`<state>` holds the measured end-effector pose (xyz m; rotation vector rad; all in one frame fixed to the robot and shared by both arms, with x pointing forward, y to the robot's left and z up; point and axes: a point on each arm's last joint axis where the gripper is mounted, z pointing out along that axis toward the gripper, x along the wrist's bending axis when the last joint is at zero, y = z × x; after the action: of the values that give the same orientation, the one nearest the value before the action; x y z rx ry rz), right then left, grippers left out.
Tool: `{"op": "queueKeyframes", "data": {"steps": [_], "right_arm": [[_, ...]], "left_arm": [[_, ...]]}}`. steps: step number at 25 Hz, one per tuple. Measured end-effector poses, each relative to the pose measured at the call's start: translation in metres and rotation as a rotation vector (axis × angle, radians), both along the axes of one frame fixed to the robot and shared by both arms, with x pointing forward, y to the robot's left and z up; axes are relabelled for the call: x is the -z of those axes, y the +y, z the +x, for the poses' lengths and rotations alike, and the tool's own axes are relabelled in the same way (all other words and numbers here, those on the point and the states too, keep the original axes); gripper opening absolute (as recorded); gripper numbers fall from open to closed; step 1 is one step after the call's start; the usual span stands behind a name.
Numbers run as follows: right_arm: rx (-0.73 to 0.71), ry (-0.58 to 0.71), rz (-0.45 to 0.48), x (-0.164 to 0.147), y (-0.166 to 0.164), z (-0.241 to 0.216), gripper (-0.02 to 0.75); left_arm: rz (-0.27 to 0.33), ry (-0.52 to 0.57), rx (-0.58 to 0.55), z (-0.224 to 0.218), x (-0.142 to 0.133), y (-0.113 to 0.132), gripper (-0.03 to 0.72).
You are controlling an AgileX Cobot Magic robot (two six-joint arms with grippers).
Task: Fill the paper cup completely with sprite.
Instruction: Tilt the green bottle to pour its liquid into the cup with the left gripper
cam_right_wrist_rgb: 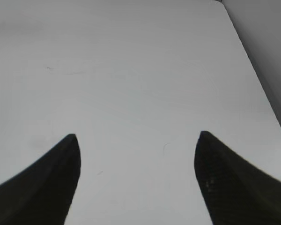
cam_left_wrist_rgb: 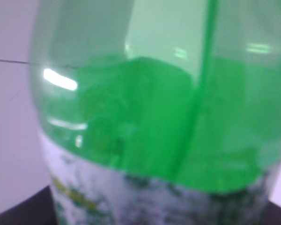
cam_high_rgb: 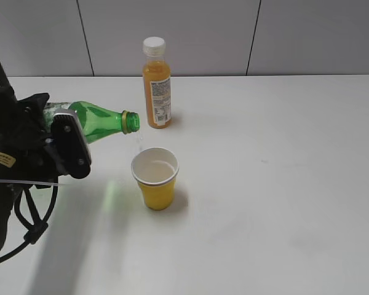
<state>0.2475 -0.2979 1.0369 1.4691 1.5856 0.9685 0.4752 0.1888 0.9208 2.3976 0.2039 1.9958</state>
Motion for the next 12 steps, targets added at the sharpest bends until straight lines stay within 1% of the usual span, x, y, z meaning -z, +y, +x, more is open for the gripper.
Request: {"op": "queueKeyframes", "data": {"steps": [12], "right_arm": [[0.000,0.000,0.000,0.0000,0.0000,0.0000,0.585]], "left_arm": [[0.068,0.005,0.013,0.0000,0.0000,-0.0001,0.463]]}}
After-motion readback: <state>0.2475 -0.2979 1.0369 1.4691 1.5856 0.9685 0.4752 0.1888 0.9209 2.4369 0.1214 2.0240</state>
